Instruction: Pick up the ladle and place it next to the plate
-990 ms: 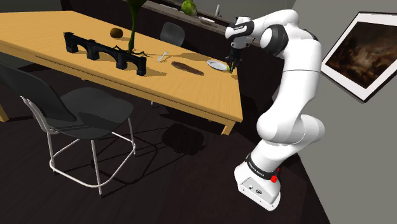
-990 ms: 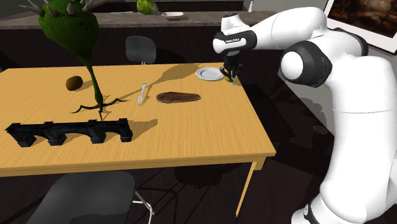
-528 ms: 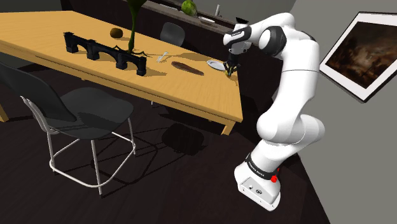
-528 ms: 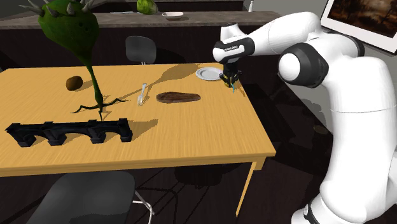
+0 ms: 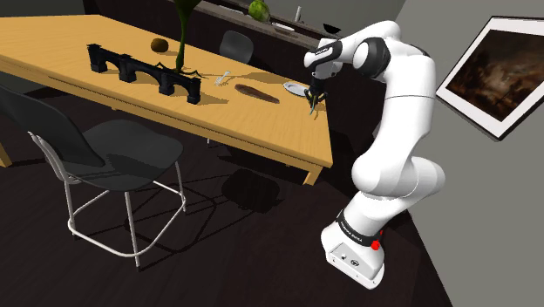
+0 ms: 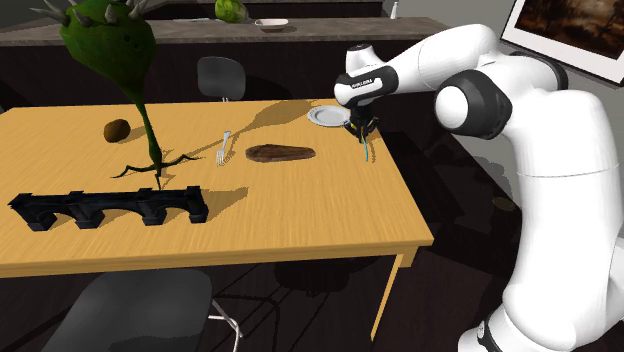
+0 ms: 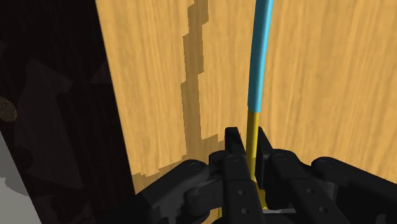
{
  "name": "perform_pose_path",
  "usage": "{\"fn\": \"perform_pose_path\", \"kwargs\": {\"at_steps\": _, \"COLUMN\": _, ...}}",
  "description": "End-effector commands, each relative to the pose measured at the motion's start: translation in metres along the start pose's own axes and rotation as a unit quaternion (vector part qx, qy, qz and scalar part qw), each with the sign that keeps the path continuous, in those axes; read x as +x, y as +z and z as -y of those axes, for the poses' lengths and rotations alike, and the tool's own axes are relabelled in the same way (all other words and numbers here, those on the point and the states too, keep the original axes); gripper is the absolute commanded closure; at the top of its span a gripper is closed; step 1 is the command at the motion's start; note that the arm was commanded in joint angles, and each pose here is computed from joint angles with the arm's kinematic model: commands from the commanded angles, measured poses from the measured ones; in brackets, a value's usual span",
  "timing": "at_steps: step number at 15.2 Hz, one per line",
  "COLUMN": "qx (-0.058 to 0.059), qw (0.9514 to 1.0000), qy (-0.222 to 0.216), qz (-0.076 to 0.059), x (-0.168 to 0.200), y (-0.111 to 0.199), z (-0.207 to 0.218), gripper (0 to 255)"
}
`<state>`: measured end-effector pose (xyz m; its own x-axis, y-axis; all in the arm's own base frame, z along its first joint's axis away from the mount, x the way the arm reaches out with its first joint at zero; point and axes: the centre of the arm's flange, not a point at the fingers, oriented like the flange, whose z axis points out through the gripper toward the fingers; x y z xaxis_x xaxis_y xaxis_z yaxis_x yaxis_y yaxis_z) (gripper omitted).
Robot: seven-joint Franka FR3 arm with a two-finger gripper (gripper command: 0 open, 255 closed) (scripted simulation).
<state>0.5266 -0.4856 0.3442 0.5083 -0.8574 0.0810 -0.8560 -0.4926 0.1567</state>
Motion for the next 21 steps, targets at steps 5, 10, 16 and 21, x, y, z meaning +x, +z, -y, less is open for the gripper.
{"fn": "perform_pose_path", "kwargs": {"at_steps": 5, "qx": 0.0, "qw": 1.0, "qy": 0.0, "qz": 0.0, "x": 0.0, "y": 0.0, "z": 0.0, "gripper": 0}}
{"fn": "perform_pose_path", "kwargs": {"at_steps": 10, "qx": 0.0, "qw": 1.0, "qy": 0.0, "qz": 0.0, "x": 0.0, "y": -0.013, "z": 0.0, "gripper": 0}}
{"fn": "perform_pose_path", "kwargs": {"at_steps": 16, "qx": 0.0, "qw": 1.0, "qy": 0.0, "qz": 0.0, "x": 0.0, "y": -0.05, "z": 0.0, "gripper": 0}}
{"fn": "perform_pose_path", "kwargs": {"at_steps": 21, "qx": 0.0, "qw": 1.0, "qy": 0.0, "qz": 0.0, "x": 0.0, "y": -0.05, "z": 0.0, "gripper": 0}}
